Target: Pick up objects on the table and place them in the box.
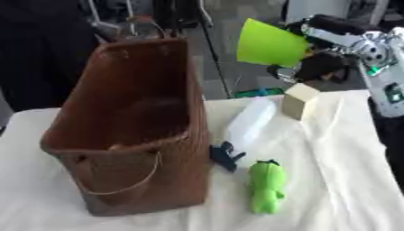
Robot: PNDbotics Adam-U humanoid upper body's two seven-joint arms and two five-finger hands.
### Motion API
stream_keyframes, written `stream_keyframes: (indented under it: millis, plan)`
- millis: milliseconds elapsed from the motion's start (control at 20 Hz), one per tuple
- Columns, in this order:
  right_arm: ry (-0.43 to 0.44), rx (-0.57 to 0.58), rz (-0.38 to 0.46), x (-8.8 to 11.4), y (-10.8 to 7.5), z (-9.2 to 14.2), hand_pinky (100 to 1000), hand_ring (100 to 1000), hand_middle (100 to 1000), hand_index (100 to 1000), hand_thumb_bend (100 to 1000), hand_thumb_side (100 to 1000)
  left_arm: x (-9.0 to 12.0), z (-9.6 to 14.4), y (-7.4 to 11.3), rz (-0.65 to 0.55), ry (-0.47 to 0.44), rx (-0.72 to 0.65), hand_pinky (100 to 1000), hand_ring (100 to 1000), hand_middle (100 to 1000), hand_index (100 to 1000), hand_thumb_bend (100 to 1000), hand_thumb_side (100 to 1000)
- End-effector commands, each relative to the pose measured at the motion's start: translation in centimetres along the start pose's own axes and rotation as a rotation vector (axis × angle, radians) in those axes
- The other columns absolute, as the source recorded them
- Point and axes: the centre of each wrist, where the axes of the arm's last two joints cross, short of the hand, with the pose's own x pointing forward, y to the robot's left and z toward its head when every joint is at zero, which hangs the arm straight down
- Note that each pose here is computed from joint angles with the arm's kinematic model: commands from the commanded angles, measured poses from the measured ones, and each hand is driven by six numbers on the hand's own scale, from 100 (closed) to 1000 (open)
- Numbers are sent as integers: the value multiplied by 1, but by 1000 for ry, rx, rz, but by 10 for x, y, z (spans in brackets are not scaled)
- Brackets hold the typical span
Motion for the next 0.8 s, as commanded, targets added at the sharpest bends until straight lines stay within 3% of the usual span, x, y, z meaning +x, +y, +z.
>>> stream_keyframes:
  millis: [50,500,800]
  plan:
    - [-19,-48,12,7,-21,-2,937,763,388,434,100,509,5,-12,-2,26,-51,-4,748,709,783,720,100,807]
    - [-66,-155,32,26,-59,-9,930,752,387,429,100,495,8,-18,-7,43,-75,-6,748,709,784,720,100,806]
    - [-114,-180,23,40,-73,-16,929,751,387,428,100,496,11,-21,-10,56,-89,-7,749,709,784,720,100,808]
